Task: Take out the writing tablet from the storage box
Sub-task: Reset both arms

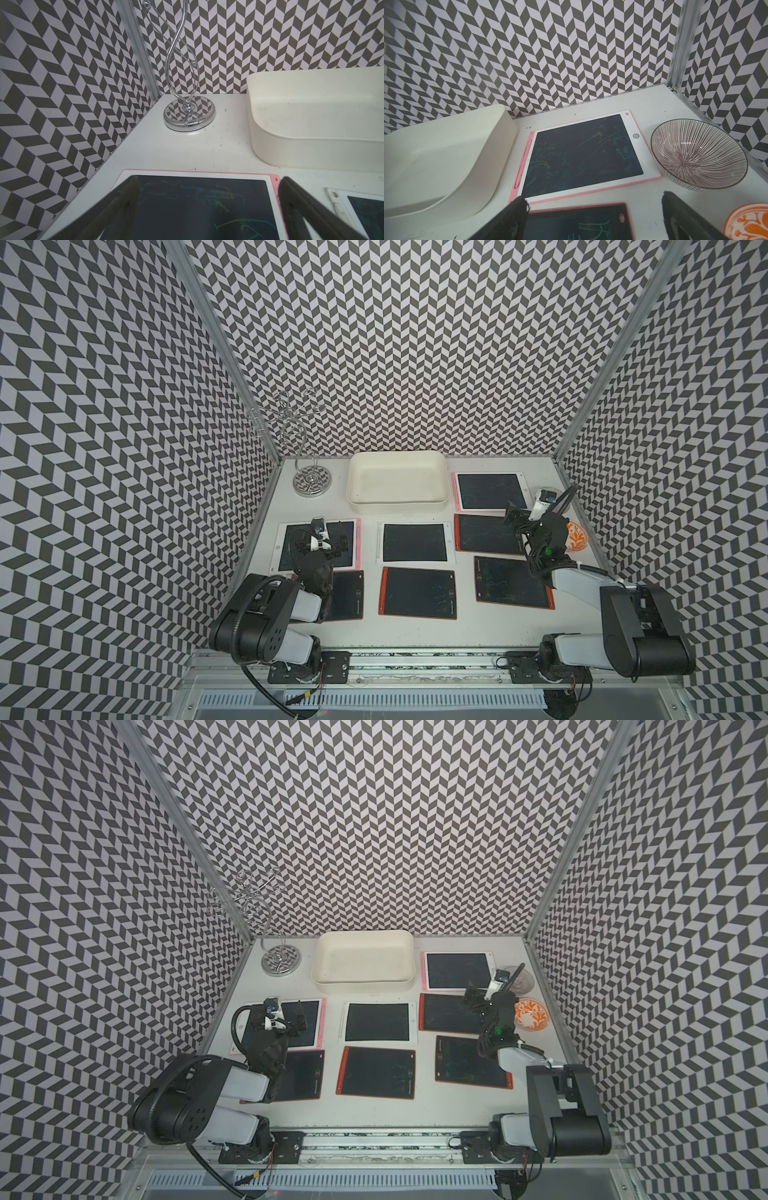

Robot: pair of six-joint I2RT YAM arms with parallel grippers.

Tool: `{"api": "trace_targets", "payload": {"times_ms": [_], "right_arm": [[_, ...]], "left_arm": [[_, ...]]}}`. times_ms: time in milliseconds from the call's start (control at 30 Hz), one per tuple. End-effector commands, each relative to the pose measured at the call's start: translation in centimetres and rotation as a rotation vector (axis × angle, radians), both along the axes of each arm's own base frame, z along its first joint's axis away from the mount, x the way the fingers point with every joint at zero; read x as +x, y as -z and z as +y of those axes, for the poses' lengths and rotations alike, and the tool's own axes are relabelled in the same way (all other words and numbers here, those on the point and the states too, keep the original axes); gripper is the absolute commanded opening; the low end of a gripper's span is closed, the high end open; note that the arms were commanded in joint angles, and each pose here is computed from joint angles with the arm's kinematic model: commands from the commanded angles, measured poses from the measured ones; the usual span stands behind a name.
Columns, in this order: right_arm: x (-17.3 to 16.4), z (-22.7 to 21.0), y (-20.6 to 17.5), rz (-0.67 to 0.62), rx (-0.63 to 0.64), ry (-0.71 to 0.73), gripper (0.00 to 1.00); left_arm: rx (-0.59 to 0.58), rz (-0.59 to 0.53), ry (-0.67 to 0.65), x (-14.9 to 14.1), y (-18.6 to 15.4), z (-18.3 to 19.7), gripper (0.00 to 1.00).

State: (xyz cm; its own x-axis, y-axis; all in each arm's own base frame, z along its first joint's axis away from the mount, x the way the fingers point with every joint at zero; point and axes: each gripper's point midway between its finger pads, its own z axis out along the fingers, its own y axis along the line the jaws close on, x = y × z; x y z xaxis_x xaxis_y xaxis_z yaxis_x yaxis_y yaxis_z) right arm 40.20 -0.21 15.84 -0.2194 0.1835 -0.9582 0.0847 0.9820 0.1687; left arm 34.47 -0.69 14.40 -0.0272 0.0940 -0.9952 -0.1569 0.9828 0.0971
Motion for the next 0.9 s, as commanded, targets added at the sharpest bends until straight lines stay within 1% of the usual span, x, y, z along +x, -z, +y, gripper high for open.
{"api": "trace_targets", "payload": {"times_ms": [0,100,167,267,367,467,533,667,767,833,867], "right_arm": [[0.6,0.1,-3.1,-0.126,-0.017,-0.029,0.99],[0.2,-0.2,-3.4,-0.148,-0.035,-0.026,0.99],[0.0,-0.2,-3.4,-0.154,-0.038,-0.034,0.99],[-0.2,-0.1,-2.9,-0.136,-0.077,-0.047,0.99],[-0.7,-0.3,-2.3,-0.155,-0.104,-0.034,0.99],[-1.0,-0.2,-1.8,-0.165,-0.113,-0.040,0.99],[-1.1,-0.3,-1.5,-0.167,-0.113,-0.038,0.99],[-1.2,-0.1,-0.2,-0.167,-0.113,-0.048,0.99],[-1.6,0.2,0.6,-0.193,-0.114,-0.066,0.99],[-2.2,0.4,-0.1,-0.258,-0.121,-0.074,0.99],[-2.2,0.4,-0.3,-0.265,-0.120,-0.073,0.99]], "left_arm": [[-0.003,-0.155,0.008,-0.4,-3.3,0.3,0.99],[-0.022,-0.109,0.042,0.3,-2.6,0.2,0.99],[-0.040,-0.101,0.046,0.5,-2.2,0.5,0.99],[-0.044,-0.139,0.044,0.4,-2.4,1.0,0.99],[-0.051,-0.057,0.086,1.7,-1.4,0.4,0.99],[-0.076,-0.047,0.093,2.7,-1.2,1.0,0.99],[-0.103,-0.008,0.091,3.3,-0.6,1.5,0.99],[-0.111,0.004,0.097,3.7,-0.4,1.6,0.99],[-0.111,0.007,0.096,3.7,-0.4,1.6,0.99],[-0.112,0.007,0.096,3.8,-0.4,1.6,0.99],[-0.113,0.008,0.095,3.8,-0.4,1.7,0.99]]}}
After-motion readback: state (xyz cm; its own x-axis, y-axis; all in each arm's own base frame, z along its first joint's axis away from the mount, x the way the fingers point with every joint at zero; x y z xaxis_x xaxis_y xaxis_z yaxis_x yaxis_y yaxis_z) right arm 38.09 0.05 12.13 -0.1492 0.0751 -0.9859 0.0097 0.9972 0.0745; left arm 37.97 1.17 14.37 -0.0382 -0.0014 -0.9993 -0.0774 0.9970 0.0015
